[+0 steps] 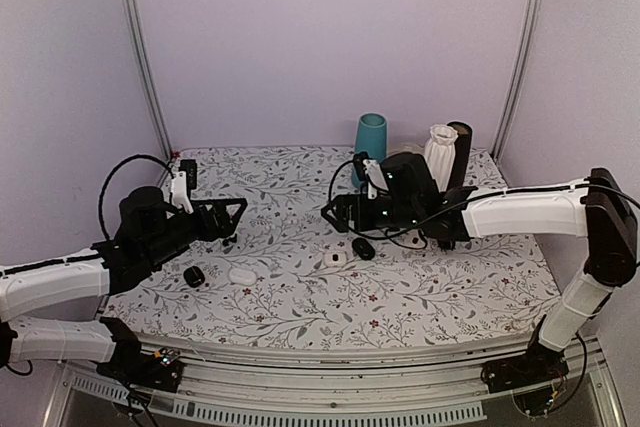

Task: Insert the wireless bluetooth earbuds into the charging case
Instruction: Pick up the charging case from the center of the board.

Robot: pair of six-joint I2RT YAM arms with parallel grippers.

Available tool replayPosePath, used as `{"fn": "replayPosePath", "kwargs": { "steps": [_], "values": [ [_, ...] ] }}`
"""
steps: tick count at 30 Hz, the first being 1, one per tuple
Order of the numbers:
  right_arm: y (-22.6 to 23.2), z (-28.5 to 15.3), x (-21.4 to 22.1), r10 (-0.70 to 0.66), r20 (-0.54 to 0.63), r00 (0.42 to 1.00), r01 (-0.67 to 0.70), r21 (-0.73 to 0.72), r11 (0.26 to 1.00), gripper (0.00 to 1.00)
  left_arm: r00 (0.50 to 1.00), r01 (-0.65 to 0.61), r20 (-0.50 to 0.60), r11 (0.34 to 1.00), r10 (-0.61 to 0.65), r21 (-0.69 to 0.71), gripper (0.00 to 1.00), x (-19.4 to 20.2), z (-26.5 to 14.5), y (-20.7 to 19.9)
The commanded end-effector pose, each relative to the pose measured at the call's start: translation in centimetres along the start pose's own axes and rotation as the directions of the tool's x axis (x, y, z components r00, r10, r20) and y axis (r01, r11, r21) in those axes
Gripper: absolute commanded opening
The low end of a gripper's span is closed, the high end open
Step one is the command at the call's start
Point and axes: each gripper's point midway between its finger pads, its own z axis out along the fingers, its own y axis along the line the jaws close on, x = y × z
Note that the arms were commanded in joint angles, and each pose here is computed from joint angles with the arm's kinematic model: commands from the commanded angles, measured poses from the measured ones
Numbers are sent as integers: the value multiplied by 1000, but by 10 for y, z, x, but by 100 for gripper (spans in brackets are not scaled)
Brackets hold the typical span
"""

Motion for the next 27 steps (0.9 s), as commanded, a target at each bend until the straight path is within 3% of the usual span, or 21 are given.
{"fn": "replayPosePath", "kwargs": {
  "steps": [1,12,21,27],
  "values": [
    [10,-16,-22,-11,72,997,12,-25,1000,99,999,38,-15,998,-39,-41,96,7,-2,12],
    [12,-26,-28,-69,98,993,71,-24,997,99,962,146,-202,969,-186,-198,95,66,-7,39],
    [15,-26,-26,-71,100,992,75,-43,996,99,913,94,-340,927,-225,-363,94,116,-11,51],
    [15,-28,-27,-72,105,992,77,-45,996,99,881,49,-416,918,-225,-393,96,144,-8,58]
  ]
}}
